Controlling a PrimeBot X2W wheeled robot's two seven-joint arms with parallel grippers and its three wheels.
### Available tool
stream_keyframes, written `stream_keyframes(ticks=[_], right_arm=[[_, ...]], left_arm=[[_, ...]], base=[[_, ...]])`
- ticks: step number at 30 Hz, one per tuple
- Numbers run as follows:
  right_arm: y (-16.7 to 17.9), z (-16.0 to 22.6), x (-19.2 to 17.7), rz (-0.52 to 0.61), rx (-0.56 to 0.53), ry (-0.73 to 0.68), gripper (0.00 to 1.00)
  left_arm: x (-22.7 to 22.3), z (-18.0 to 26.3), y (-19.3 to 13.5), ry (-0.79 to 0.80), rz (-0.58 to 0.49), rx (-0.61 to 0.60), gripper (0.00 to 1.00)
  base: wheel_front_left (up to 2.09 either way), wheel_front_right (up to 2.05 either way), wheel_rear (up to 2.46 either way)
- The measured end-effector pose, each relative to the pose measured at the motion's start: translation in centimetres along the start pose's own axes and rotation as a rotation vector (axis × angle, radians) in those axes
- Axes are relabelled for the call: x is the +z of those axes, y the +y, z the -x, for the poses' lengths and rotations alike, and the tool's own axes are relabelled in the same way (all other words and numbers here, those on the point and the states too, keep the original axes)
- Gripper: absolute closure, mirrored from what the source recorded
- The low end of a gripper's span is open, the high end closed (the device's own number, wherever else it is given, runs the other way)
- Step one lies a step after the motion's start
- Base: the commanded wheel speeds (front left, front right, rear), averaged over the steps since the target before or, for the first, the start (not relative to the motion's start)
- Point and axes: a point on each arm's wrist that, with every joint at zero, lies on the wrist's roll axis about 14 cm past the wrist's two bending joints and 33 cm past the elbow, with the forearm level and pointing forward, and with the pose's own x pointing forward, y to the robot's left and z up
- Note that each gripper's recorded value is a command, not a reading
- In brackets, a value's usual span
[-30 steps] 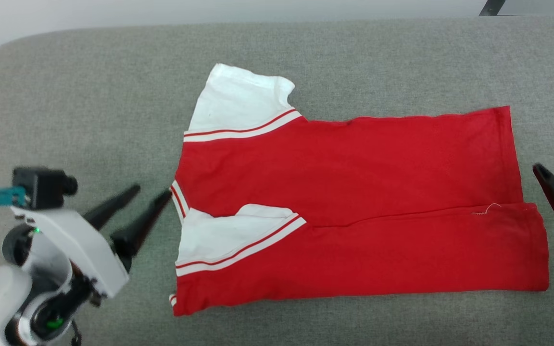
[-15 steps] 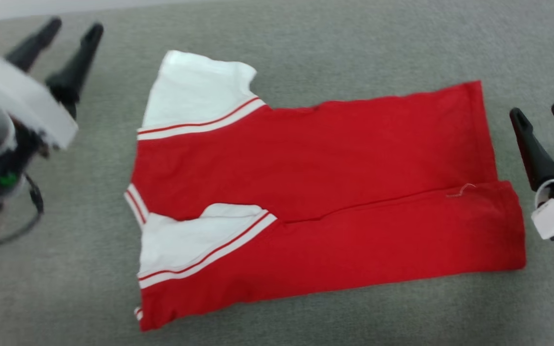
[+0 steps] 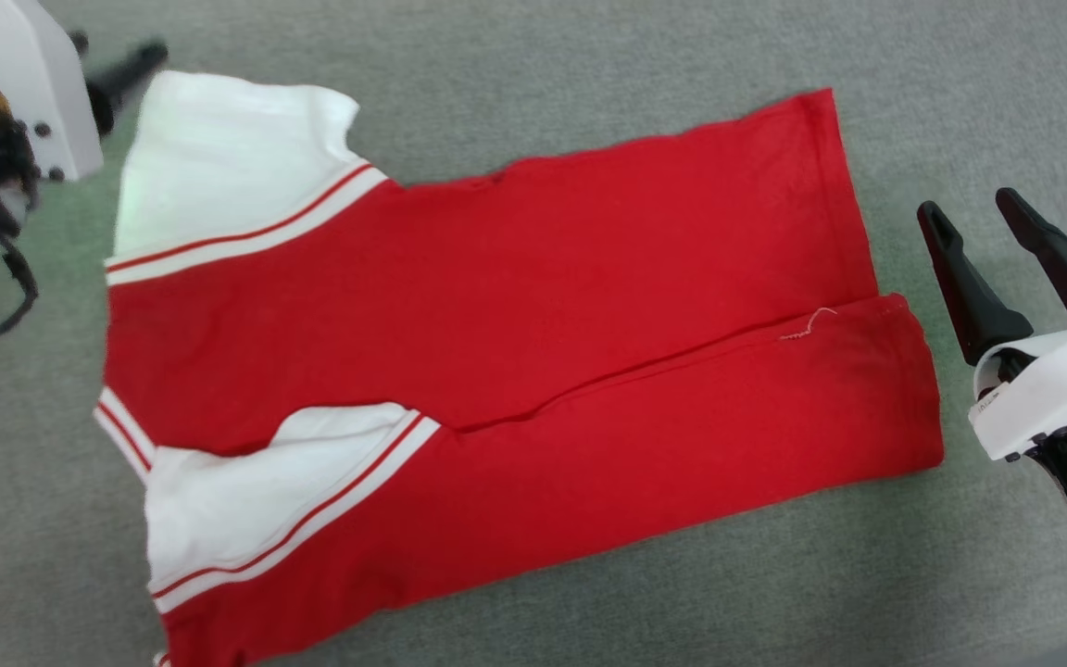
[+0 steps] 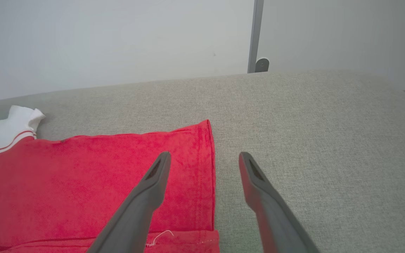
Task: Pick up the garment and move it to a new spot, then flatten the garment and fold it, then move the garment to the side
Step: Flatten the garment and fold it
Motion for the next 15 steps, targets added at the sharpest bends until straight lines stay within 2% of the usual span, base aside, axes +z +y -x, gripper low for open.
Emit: stream_keyframes(ticks=[5,15], right_arm=[[-0.9,0.0,-0.9,-0.004,-0.024,0.022,0.0],[-1.5,-0.4,-1.9,-0.006,-0.039,0.054,0.0]], left_arm=[[-4.4,-1.7,-0.4,0.252,-0.015,-0.023,0.0],[-5.7,-3.4,-0.2,0.337,0.009,-0.044,0.0]], base=[[0.0,0.0,0.0],[0.0,0.0,0.0]])
